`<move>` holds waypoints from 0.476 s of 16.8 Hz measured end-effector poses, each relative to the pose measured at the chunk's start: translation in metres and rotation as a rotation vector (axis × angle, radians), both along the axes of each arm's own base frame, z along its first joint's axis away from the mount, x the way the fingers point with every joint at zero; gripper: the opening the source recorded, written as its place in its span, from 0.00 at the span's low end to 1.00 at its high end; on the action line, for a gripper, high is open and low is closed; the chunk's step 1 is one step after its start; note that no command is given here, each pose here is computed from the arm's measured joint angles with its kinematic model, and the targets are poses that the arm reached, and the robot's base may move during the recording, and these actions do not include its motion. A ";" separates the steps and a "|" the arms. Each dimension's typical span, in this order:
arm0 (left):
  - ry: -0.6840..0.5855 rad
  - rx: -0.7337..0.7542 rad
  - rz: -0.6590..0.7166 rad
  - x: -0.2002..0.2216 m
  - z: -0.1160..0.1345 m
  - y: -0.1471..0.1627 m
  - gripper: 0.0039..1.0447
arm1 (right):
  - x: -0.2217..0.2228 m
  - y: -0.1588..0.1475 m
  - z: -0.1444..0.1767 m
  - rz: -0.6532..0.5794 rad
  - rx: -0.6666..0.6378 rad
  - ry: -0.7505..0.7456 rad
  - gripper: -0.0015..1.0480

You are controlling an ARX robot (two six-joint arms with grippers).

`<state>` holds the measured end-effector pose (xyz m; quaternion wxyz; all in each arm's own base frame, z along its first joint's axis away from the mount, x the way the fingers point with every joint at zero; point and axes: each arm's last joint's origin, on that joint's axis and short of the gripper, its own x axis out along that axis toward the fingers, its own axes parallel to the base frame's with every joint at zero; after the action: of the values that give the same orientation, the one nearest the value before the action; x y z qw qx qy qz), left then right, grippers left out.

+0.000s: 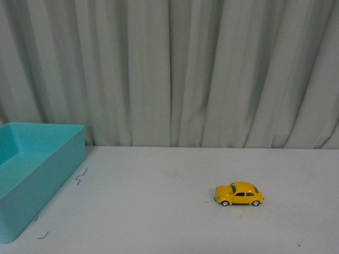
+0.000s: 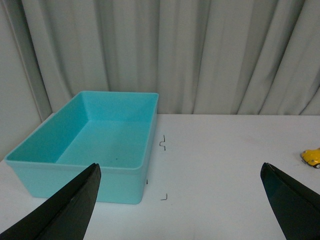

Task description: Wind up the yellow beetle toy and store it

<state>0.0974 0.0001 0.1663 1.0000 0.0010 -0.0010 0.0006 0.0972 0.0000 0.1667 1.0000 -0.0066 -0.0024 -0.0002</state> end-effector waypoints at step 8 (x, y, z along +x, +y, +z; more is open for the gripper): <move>0.001 0.000 0.000 0.000 0.000 0.000 0.94 | 0.000 0.000 0.000 0.000 0.000 0.002 0.94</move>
<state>0.0974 0.0001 0.1662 1.0000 0.0010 -0.0005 0.0006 0.0973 0.0000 0.1665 1.0000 -0.0066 -0.0014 -0.0002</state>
